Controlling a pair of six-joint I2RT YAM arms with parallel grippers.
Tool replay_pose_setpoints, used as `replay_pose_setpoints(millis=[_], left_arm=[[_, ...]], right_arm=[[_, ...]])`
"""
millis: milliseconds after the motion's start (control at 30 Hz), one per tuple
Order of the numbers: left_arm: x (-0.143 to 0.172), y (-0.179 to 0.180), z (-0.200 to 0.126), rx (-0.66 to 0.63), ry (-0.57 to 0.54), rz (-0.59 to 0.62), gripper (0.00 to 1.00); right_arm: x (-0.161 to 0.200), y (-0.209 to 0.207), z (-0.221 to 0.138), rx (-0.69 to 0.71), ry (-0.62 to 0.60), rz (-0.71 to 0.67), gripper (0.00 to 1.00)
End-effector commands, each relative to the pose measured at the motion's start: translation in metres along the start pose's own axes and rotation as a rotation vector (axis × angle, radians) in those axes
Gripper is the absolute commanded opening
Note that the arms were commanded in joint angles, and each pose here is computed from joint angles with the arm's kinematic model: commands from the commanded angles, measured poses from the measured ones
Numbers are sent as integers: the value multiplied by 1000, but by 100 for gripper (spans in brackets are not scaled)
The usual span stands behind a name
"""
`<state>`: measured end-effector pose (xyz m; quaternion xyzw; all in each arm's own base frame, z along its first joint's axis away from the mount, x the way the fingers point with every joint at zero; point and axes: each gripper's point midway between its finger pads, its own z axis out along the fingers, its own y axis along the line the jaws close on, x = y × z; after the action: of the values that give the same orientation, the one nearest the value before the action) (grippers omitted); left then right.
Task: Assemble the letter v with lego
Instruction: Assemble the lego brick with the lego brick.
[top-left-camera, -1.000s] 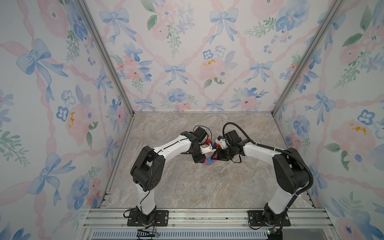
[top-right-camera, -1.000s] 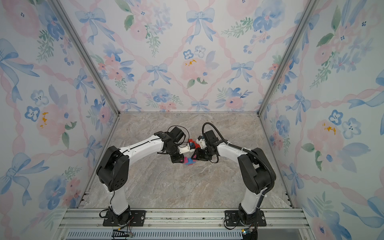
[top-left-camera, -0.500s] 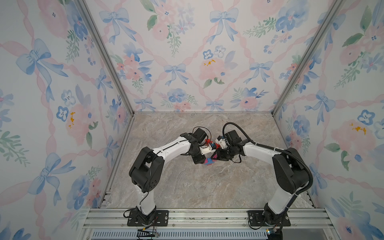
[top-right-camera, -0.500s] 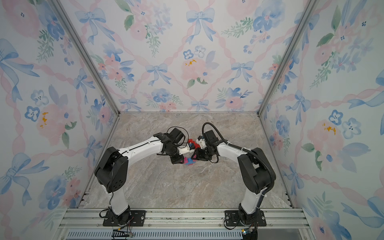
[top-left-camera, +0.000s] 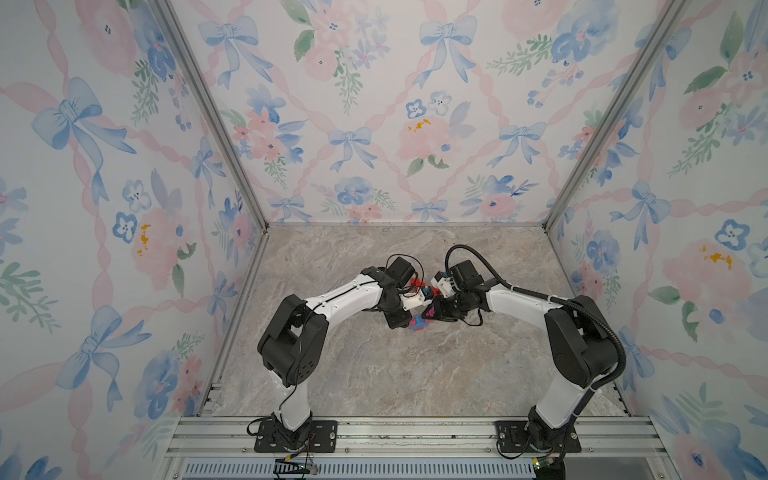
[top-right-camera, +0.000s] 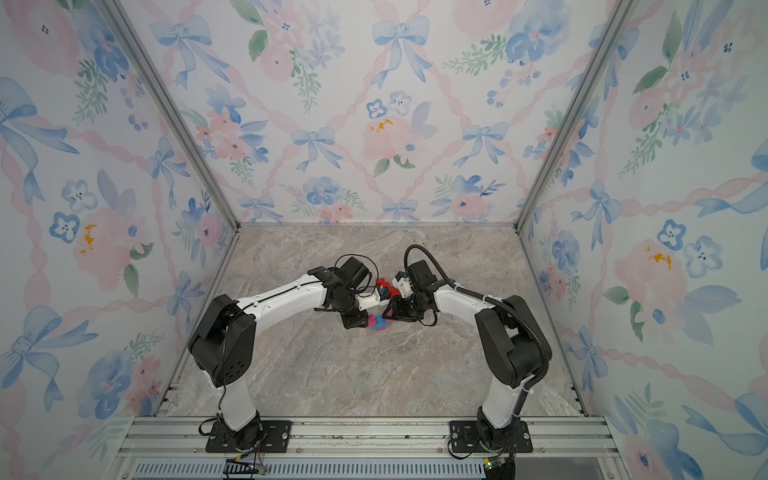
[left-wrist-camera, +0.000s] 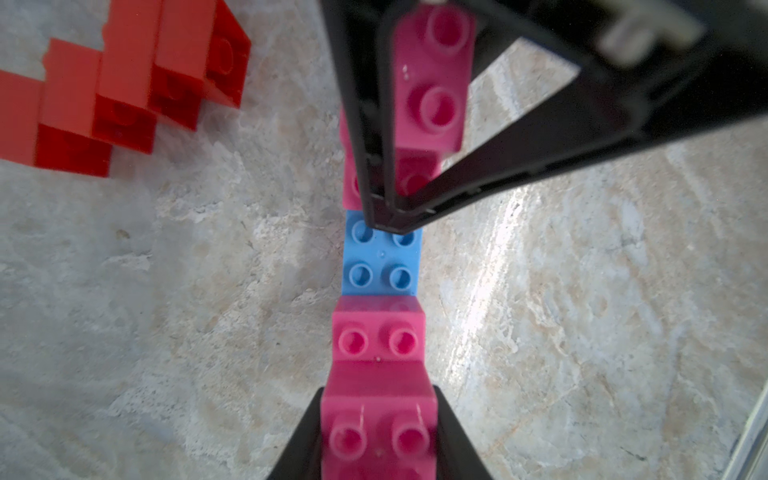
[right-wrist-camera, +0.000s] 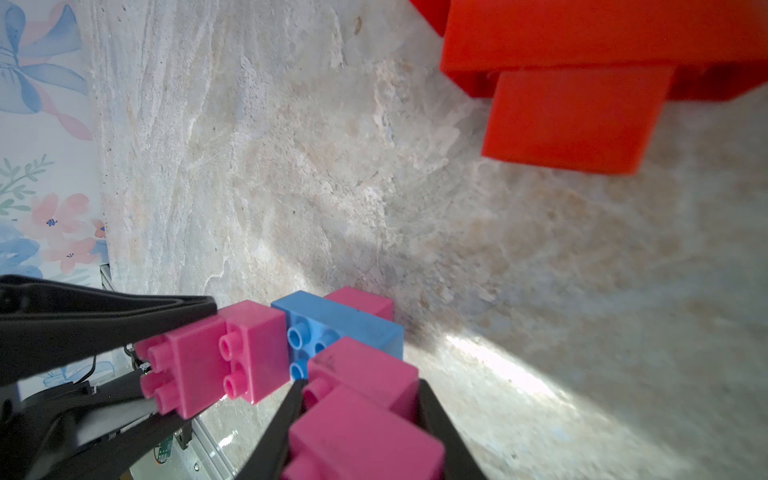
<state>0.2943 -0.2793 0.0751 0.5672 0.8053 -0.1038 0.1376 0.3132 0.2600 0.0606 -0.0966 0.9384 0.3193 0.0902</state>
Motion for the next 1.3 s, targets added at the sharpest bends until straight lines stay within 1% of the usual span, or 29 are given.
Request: replay_pose_setpoints(millis=[0, 233, 433, 500, 533, 633, 833, 933, 1267], left_arm=[[22, -7, 15, 20, 94, -1, 0], [19, -4, 18, 31, 113, 18, 0], [23, -14, 27, 88, 133, 35, 0], [25, -19, 25, 112, 129, 33, 0], [26, -20, 24, 117, 127, 58, 0], [29, -15, 20, 103, 130, 51, 0], [20, -11, 5, 95, 75, 62, 0], [21, -12, 3, 94, 75, 65, 0], [29, -23, 21, 125, 133, 43, 0]], right_arm=[[11, -10, 9, 26, 36, 8, 38], [12, -12, 11, 28, 37, 10, 38], [11, -12, 10, 28, 34, 10, 38], [12, -12, 10, 27, 38, 10, 38], [12, -12, 10, 26, 38, 10, 38], [11, -12, 10, 27, 37, 11, 38], [10, -12, 9, 27, 35, 10, 38], [11, -12, 10, 26, 37, 10, 38], [11, -12, 9, 25, 34, 11, 38]])
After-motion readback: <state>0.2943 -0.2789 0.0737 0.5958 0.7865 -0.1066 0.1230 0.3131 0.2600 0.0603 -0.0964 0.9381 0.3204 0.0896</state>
